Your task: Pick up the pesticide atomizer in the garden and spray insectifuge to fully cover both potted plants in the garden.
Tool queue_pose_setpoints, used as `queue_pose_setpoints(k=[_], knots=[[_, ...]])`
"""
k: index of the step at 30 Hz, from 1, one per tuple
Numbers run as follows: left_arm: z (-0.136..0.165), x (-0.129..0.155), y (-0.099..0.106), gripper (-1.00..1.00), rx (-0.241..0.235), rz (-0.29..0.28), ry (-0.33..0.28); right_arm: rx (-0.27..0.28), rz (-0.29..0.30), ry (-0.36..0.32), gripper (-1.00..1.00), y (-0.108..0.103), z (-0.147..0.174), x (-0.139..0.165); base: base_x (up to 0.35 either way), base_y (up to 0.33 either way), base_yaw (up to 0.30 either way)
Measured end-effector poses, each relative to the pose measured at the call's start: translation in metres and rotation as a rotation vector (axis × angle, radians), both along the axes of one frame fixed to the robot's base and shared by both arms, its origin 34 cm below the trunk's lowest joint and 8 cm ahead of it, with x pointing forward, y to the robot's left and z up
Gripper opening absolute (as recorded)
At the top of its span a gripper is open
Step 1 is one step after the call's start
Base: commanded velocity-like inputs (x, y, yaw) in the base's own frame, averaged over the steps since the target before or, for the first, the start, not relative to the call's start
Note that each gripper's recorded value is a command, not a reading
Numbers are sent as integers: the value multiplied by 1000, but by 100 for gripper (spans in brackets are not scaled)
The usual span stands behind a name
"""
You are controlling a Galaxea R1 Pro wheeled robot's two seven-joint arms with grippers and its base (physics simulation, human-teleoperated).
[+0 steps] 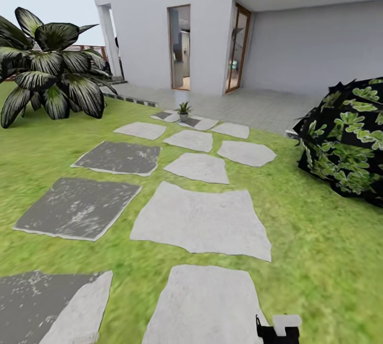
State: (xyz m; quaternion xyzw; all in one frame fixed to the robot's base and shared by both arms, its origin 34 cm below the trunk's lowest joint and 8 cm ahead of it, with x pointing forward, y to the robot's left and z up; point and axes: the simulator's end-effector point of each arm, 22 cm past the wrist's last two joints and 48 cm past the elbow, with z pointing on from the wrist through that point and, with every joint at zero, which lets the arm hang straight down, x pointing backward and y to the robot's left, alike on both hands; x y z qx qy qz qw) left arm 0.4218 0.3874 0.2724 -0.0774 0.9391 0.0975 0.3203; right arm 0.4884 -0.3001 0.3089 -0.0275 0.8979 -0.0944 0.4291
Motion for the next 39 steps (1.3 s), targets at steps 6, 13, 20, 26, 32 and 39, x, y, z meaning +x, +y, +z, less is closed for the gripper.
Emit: queue_pose_setpoints(k=[6, 13, 20, 26, 32, 39], knots=[[0, 0, 0, -100, 0, 0, 0, -2, 2, 0, 100, -1, 0, 0, 337, 0, 0], [0, 0, 0, -100, 0, 0, 0, -4, 2, -1, 100, -2, 0, 0, 337, 0, 0], [0, 0, 0, -100, 0, 0, 0, -4, 2, -1, 100, -2, 0, 0, 337, 0, 0], [0, 0, 0, -100, 0, 0, 0, -4, 2, -1, 100, -2, 0, 0, 337, 0, 0], [0, 0, 0, -100, 0, 0, 0, -4, 2, -1, 100, -2, 0, 0, 336, 0, 0], [0, 0, 0, -100, 0, 0, -1, -4, 1, -1, 100, -2, 0, 0, 337, 0, 0]])
